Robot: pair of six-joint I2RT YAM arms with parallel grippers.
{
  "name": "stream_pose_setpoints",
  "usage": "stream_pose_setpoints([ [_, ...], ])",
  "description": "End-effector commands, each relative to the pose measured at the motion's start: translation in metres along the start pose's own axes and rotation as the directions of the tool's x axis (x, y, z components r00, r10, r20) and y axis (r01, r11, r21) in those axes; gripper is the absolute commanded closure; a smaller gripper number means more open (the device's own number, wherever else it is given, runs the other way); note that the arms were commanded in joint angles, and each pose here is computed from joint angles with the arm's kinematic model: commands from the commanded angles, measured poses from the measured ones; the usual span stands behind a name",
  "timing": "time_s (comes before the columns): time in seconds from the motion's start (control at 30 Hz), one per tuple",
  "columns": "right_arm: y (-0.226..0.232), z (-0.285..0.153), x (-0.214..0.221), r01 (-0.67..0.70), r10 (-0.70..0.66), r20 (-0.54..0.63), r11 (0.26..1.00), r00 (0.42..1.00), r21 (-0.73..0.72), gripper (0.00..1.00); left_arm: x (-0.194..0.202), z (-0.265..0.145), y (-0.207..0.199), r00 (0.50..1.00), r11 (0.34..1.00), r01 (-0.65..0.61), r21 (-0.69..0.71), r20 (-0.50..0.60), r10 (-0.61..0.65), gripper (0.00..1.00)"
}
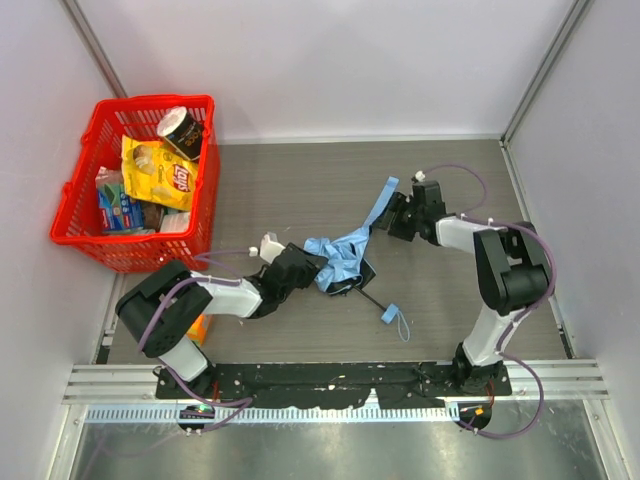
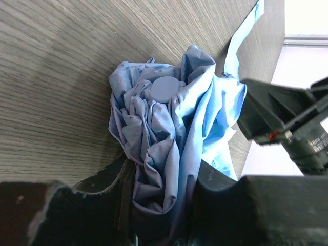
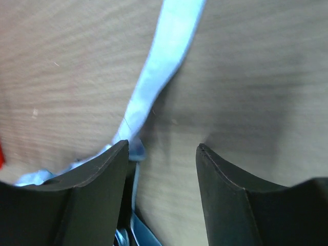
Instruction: Put away the umbrella
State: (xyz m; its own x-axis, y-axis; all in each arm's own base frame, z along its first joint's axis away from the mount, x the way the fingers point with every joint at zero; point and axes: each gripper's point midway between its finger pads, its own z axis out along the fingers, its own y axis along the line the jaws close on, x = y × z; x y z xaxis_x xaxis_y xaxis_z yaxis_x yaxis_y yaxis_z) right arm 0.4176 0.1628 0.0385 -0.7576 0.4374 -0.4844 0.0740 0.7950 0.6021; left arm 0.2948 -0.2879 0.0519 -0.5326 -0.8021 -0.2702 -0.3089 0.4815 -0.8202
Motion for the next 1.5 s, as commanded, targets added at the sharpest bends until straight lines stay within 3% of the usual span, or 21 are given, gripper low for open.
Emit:
stream_pose_setpoints([
  [0.0, -0.008, -0.055, 0.008, 0.216, -0.21, -0.055, 0.964, 0.976, 0.155, 0.38, 0.007, -0.002, 0.02, 0.998, 0.993, -0.059, -0.101, -0.031, 0.056, 1.0],
  [0.1, 0.023, -0.078, 0.02, 0.45, -0.447, -0.048, 0.885, 0.893, 0.119, 0.37, 0.008, -0.004, 0.022, 0.997, 0.988, -0.071, -0.137, -0.043, 0.066, 1.0],
  [0.2, 0.081, -0.102, 0.04, 0.688, -0.69, 0.122, 0.723, 0.714, 0.065, 0.34, 0.009, -0.006, 0.028, 0.996, 0.982, -0.081, -0.17, -0.051, 0.073, 1.0],
  [0.3, 0.122, -0.112, 0.062, 0.785, -0.743, 0.283, 0.617, 0.606, -0.06, 0.32, 0.011, -0.006, 0.032, 0.996, 0.98, -0.079, -0.185, -0.062, 0.069, 1.0],
  [0.47, 0.143, -0.106, 0.101, 0.873, -0.804, 0.34, 0.449, 0.488, -0.19, 0.32, 0.012, -0.007, 0.035, 0.995, 0.977, -0.085, -0.194, -0.071, 0.072, 1.0],
  [0.57, 0.151, -0.096, 0.115, 0.888, -0.816, 0.357, 0.386, 0.455, -0.25, 0.31, 0.013, -0.007, 0.035, 0.995, 0.977, -0.083, -0.196, -0.074, 0.069, 1.0],
  [0.77, 0.151, -0.086, 0.149, 0.885, -0.842, 0.315, 0.34, 0.437, -0.319, 0.31, 0.014, -0.007, 0.034, 0.995, 0.975, -0.08, -0.206, -0.08, 0.065, 1.0],
  [0.9, 0.137, -0.078, 0.157, 0.902, -0.867, 0.273, 0.357, 0.416, -0.243, 0.31, 0.014, -0.007, 0.033, 0.994, 0.972, -0.082, -0.221, -0.085, 0.064, 1.0],
  [1.13, 0.093, -0.048, 0.157, 0.928, -0.923, 0.101, 0.371, 0.372, -0.03, 0.31, 0.015, -0.006, 0.036, 0.993, 0.963, -0.077, -0.257, -0.103, 0.052, 1.0],
  [1.3, 0.071, -0.027, 0.167, 0.944, -0.944, -0.007, 0.329, 0.329, 0.036, 0.32, 0.009, -0.006, 0.038, 0.995, 0.961, -0.06, -0.269, -0.095, 0.036, 1.0],
  [1.47, 0.056, -0.011, 0.167, 0.954, -0.954, -0.088, 0.276, 0.286, 0.116, 0.44, 0.005, -0.006, 0.039, 0.995, 0.957, -0.048, -0.285, -0.094, 0.022, 1.0],
])
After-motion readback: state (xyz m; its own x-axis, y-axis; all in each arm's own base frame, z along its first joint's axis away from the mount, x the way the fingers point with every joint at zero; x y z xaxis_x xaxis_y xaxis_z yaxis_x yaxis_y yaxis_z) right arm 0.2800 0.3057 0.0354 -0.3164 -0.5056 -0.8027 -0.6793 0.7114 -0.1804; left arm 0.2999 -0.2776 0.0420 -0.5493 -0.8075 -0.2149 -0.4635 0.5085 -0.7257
